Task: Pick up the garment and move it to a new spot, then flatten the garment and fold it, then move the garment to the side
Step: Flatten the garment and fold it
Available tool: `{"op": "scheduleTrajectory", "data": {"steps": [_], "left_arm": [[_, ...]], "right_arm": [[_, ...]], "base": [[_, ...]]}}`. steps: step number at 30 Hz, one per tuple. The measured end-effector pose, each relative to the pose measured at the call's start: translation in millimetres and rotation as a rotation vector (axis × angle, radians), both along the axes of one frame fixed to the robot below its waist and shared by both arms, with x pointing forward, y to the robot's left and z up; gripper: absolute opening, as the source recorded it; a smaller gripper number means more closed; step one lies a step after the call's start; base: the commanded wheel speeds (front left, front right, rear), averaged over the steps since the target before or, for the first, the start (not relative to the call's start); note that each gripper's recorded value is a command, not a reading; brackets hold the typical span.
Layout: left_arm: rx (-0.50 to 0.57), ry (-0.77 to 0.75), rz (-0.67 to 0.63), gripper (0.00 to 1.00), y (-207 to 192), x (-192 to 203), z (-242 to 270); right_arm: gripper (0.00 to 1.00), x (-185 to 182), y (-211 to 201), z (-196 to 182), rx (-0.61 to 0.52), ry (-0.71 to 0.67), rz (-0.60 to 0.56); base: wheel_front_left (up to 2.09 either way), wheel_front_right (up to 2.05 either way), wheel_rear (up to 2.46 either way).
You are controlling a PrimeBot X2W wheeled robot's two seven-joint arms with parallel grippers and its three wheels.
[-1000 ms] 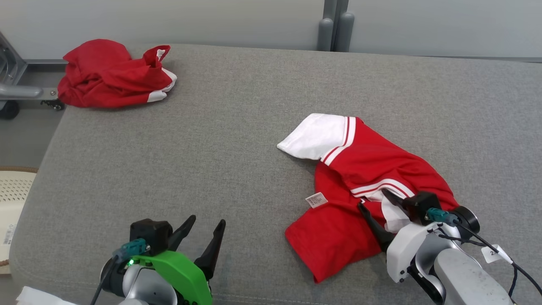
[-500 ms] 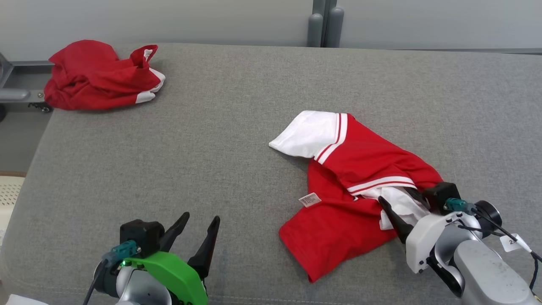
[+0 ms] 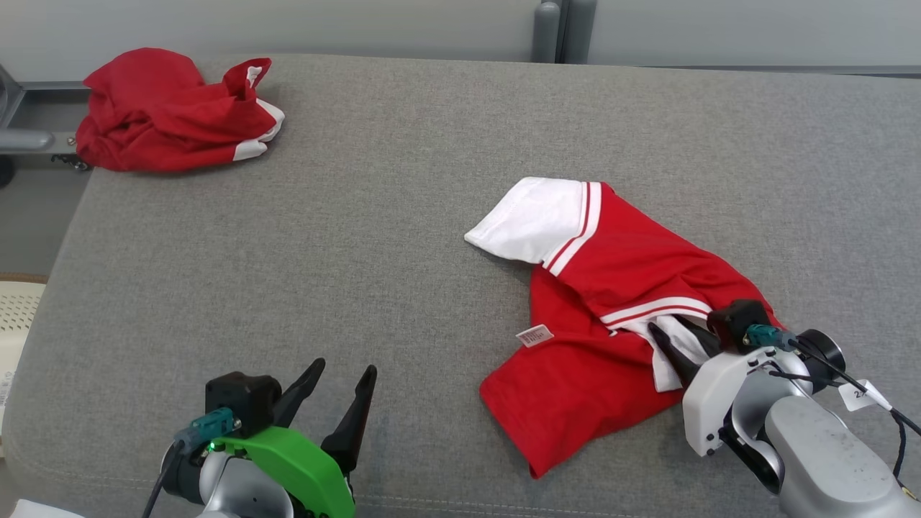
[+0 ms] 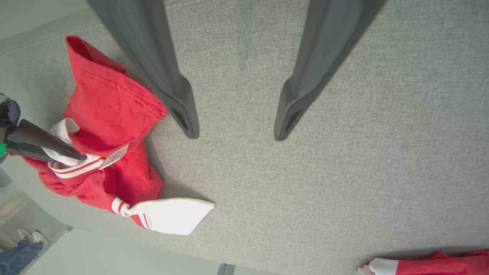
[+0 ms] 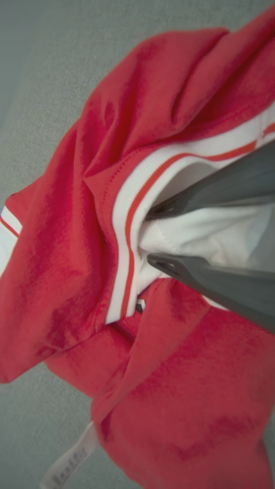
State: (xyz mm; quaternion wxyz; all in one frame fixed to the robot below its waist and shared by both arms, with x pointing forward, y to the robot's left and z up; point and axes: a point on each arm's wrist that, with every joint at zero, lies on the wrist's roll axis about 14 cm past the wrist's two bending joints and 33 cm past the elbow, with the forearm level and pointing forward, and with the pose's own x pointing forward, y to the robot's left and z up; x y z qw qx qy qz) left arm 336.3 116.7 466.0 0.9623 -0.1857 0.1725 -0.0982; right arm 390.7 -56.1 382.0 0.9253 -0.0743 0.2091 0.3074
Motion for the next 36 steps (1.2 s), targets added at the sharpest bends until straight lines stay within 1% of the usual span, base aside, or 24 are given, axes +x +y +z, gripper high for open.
{"op": "scheduleTrajectory", "data": {"steps": [1,3,8,12,17,22,26,30,33,36], "left_arm": [[0.000,0.000,0.002,1.00,0,0,0],[0.001,-0.002,0.006,1.00,2,0,0],[0.005,-0.002,0.018,1.00,7,0,0],[-0.004,0.007,0.007,1.00,3,-1,-2],[-0.010,-0.001,-0.010,1.00,-2,1,1],[-0.013,0.019,-0.039,1.00,-10,2,-4],[-0.011,0.023,-0.068,1.00,-17,5,-6],[-0.017,0.024,-0.110,1.00,-28,10,-6],[-0.023,0.031,-0.142,1.00,-38,13,-8],[-0.030,0.043,-0.173,1.00,-48,15,-12]], "right_arm": [[0.27,-1,1,-1,-0.004,0.006,0.004],[0.01,-2,2,-2,-0.005,0.009,0.011],[0.00,-10,7,-4,-0.011,0.021,0.035],[0.00,-10,2,0,0.016,0.024,0.005],[0.00,-8,-11,10,0.022,-0.012,-0.015],[0.00,-17,-28,13,0.051,-0.012,-0.056],[0.00,-21,-56,15,0.064,-0.013,-0.135],[0.00,-19,-92,22,0.088,-0.034,-0.248],[0.00,-18,-111,30,0.130,-0.053,-0.328],[0.00,-24,-131,29,0.173,-0.042,-0.418]], "base": [[0.00,0.00,0.00],[0.00,0.00,0.00],[0.00,0.00,0.00],[0.00,0.00,0.00],[0.00,0.00,0.00],[0.00,0.00,0.00],[0.00,0.00,0.00],[0.00,0.00,0.00],[0.00,0.00,0.00],[0.00,0.00,0.00]]}}
